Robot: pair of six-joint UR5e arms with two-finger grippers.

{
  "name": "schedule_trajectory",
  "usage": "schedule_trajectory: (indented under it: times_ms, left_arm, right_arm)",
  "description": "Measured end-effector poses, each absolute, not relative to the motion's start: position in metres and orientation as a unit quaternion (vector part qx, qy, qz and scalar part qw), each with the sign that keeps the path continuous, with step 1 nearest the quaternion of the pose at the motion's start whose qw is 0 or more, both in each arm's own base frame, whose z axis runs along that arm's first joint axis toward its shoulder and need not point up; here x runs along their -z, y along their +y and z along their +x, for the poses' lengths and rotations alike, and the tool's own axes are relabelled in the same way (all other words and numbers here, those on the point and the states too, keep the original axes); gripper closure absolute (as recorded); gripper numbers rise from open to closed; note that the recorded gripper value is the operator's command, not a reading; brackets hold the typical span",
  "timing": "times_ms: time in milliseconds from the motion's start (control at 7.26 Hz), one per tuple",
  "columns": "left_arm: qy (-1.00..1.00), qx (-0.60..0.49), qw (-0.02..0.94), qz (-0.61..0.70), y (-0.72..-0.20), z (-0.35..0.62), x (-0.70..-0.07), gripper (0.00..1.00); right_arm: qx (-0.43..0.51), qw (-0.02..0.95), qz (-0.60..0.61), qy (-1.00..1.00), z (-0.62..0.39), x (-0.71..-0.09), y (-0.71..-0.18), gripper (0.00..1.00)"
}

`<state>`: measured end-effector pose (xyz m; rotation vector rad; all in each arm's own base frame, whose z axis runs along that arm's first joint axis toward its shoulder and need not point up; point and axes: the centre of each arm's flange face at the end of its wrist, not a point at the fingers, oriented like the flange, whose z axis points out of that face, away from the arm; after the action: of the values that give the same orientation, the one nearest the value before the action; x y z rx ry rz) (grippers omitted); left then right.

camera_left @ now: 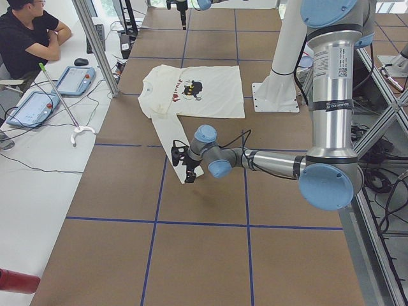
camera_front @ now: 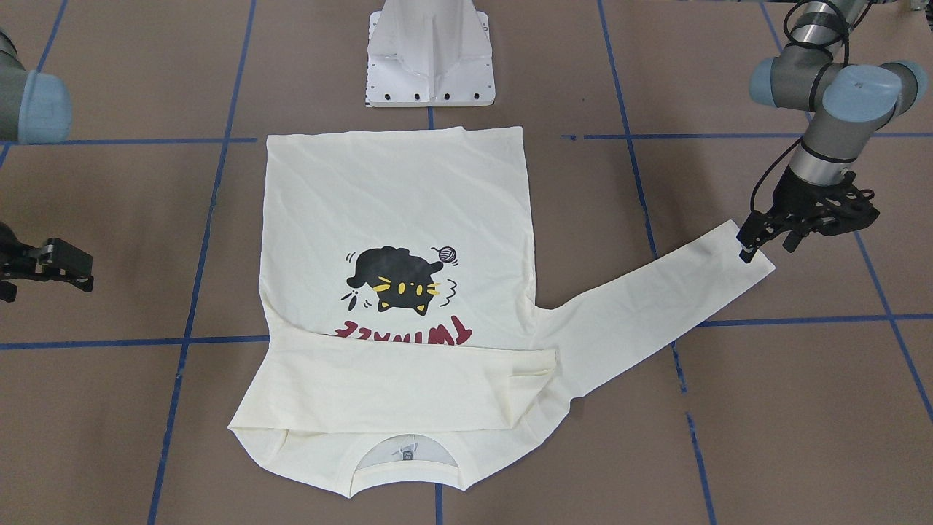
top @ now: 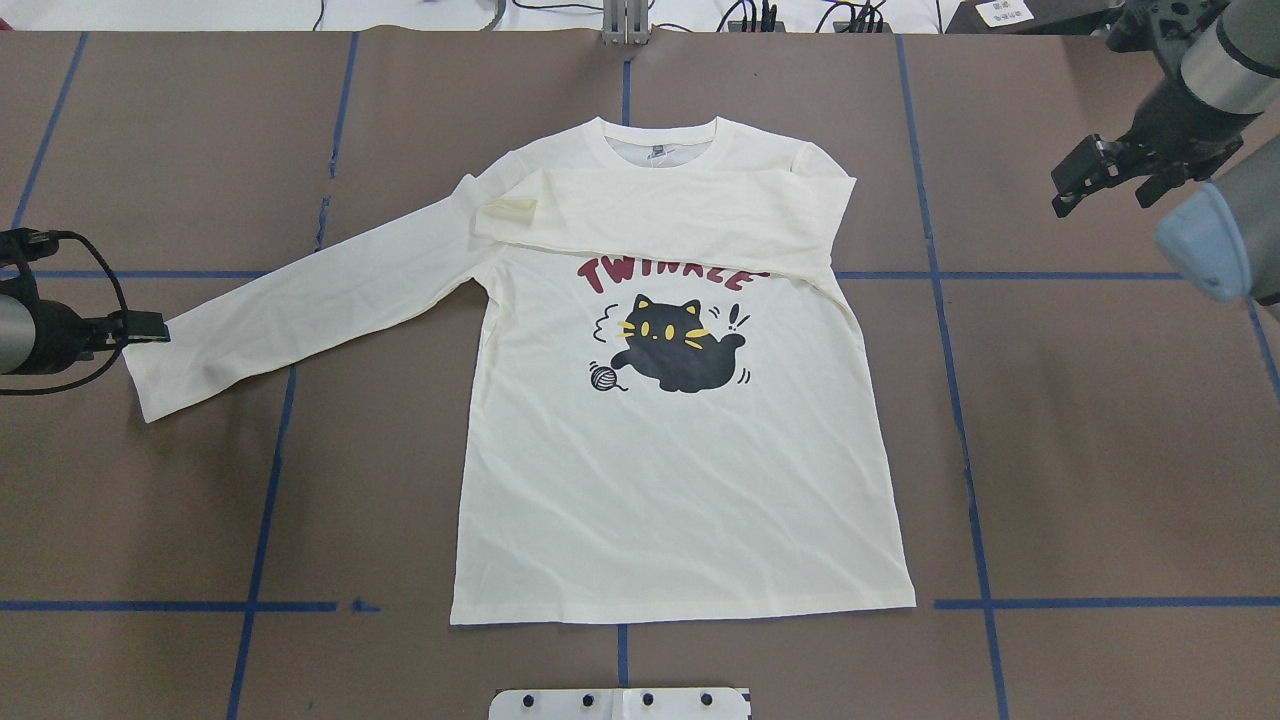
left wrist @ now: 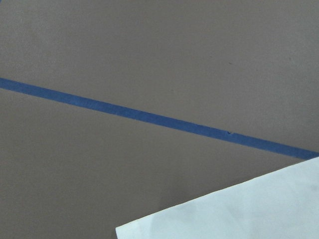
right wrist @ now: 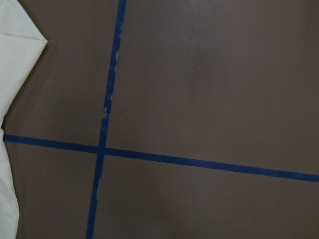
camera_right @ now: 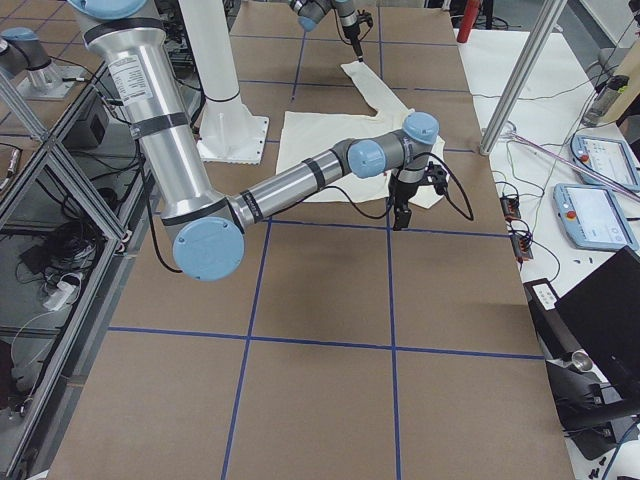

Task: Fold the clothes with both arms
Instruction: 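Release the sleeve and raise the right gripper away from the shirt, then grasp the cuff of the other sleeve with the left gripper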

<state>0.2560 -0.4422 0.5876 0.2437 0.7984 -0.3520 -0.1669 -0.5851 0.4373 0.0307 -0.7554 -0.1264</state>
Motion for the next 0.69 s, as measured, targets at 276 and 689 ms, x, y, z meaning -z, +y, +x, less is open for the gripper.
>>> schedule_trajectory:
  times_ms: [276,689]
  left_arm:
    - [0.379,0.163,0.904,0.114,-0.435,0.265,-0.594,0.00]
    - [0.374,0.157,0.907,0.114,-0.429,0.274,-0.597,0.12]
  right_arm:
    - [0.064,0.928,0.012,-0.366,-0.154,-0.453,-0.580,0.00]
    - [0.063,0.929,0.009,-0.365,-0.152,-0.457,-0.578,0.00]
